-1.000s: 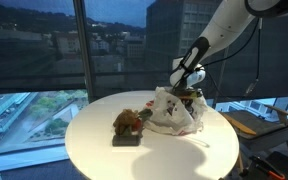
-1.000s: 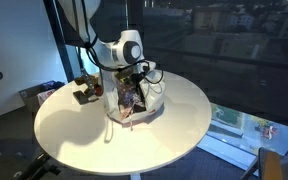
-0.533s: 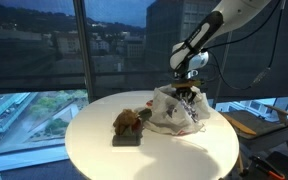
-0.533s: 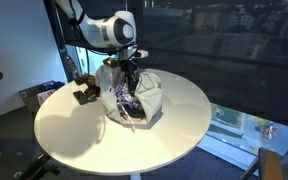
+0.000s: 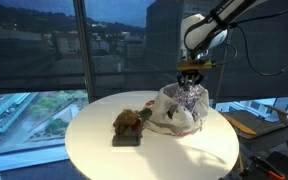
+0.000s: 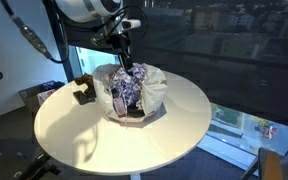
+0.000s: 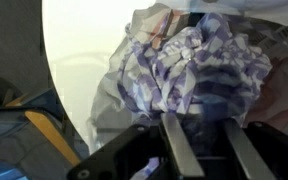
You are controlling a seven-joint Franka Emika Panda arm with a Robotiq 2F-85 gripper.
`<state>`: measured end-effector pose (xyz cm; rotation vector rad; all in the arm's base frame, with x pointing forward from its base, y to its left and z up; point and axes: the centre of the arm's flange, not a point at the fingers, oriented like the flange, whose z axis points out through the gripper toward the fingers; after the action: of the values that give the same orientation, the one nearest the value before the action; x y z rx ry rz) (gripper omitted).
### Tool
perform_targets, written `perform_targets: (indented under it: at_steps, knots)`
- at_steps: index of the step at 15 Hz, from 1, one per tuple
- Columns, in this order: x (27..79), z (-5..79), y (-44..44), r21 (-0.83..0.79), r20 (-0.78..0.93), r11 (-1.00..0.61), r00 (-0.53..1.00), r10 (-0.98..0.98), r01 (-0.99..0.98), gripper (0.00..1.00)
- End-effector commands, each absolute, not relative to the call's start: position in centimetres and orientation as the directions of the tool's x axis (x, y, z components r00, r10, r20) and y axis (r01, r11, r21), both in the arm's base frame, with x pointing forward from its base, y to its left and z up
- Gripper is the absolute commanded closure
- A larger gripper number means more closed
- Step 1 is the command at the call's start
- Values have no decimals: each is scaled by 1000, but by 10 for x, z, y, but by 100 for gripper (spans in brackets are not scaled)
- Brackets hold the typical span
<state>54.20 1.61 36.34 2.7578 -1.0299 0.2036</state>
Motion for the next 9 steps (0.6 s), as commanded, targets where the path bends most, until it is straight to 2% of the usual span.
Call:
perform_targets:
  at_steps: [1, 9]
  knots:
    - [501, 432, 24, 73, 359, -775, 742, -567, -627, 93]
    - [466, 554, 69, 50, 621, -900, 719, -312, -433, 94]
